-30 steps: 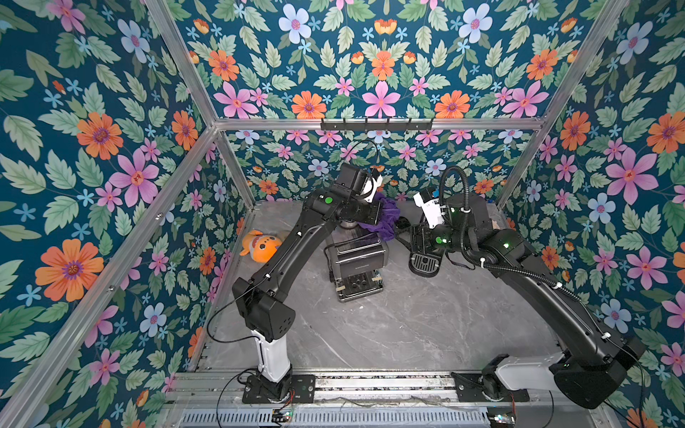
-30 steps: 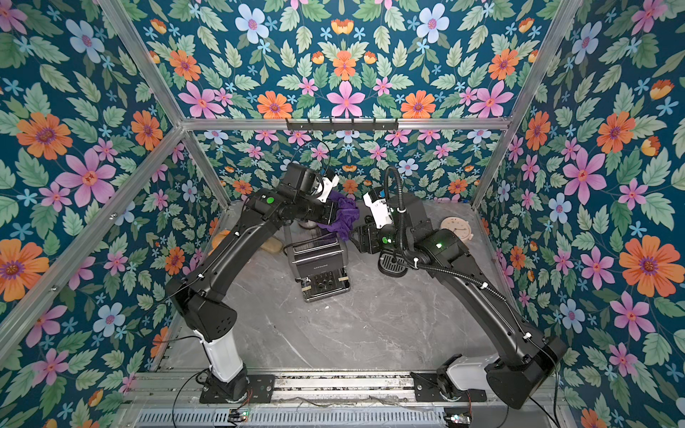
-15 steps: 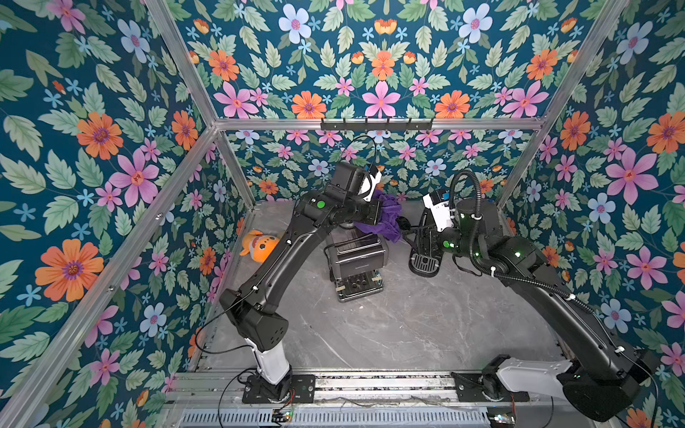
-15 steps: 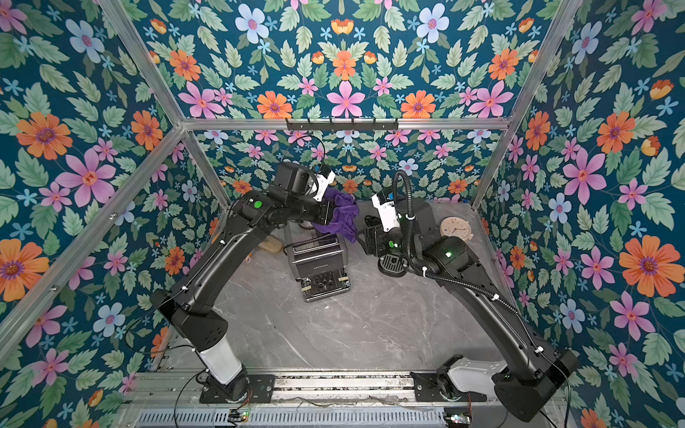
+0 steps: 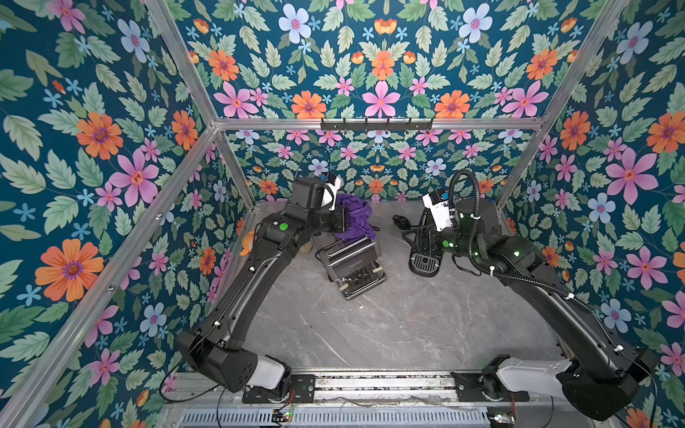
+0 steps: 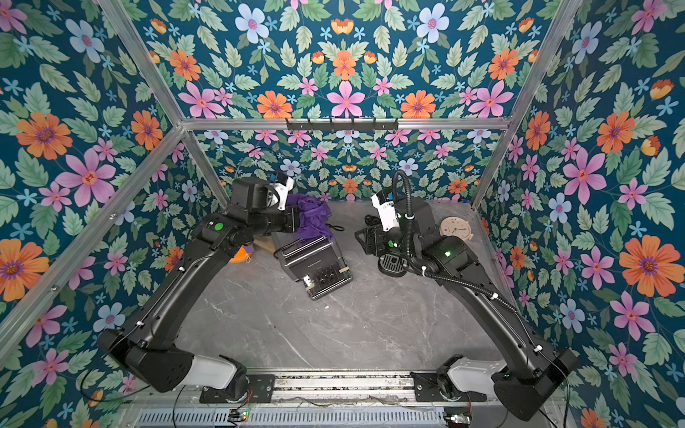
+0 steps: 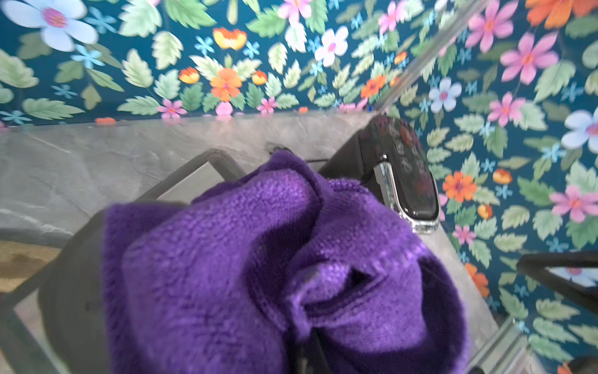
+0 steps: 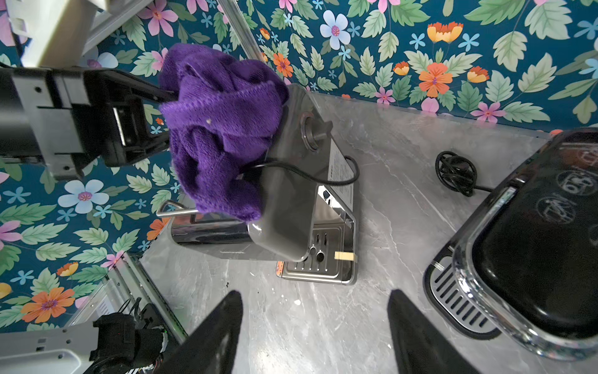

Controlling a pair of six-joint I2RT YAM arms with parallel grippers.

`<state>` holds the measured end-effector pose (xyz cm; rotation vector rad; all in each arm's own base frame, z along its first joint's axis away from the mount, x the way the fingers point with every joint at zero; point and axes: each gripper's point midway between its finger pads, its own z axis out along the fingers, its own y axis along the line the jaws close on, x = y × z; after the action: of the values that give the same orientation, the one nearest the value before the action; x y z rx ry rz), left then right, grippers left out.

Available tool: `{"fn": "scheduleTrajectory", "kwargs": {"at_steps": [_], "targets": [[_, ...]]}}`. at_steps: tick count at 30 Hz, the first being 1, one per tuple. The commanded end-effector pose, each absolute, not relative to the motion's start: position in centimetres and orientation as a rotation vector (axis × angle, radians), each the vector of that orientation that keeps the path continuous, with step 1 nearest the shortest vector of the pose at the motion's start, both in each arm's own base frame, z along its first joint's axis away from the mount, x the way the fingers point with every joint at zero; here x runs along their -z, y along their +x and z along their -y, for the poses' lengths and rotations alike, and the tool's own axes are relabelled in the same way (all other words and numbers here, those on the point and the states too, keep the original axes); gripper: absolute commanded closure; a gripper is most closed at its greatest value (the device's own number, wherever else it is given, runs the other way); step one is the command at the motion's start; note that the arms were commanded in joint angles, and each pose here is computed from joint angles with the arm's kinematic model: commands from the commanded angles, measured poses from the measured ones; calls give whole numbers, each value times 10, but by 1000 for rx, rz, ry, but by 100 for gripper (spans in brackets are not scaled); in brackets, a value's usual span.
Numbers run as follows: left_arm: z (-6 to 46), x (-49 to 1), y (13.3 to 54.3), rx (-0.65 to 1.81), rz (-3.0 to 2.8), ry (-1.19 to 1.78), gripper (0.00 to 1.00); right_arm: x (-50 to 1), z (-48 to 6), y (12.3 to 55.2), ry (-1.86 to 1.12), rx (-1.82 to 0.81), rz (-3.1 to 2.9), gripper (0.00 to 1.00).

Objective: Wipe the surface of a coffee machine
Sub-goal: Wipe the dirt from the surface of the coffee machine.

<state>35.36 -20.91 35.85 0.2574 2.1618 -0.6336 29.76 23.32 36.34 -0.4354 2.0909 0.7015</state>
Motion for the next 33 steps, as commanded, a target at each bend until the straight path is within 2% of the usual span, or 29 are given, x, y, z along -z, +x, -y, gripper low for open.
{"fn": "scheduleTrajectory", "kwargs": {"at_steps": [1,12,19,27,33], "targets": [[202,-372,363,678,-2089,149,100,-371,-236,300,-425,-723,-2065,28],[231,-363,368,828,-2094,233,100,-365,-240,298,-431,-747,-2089,28],[238,-378,374,845,-2070,263,100,-364,-243,299,-442,-758,-2095,28],[217,-402,366,774,-2018,191,100,-352,-256,309,-452,-788,-2133,29],[176,-386,363,705,-2046,32,100,-346,-270,331,-445,-792,-2135,30]]}}
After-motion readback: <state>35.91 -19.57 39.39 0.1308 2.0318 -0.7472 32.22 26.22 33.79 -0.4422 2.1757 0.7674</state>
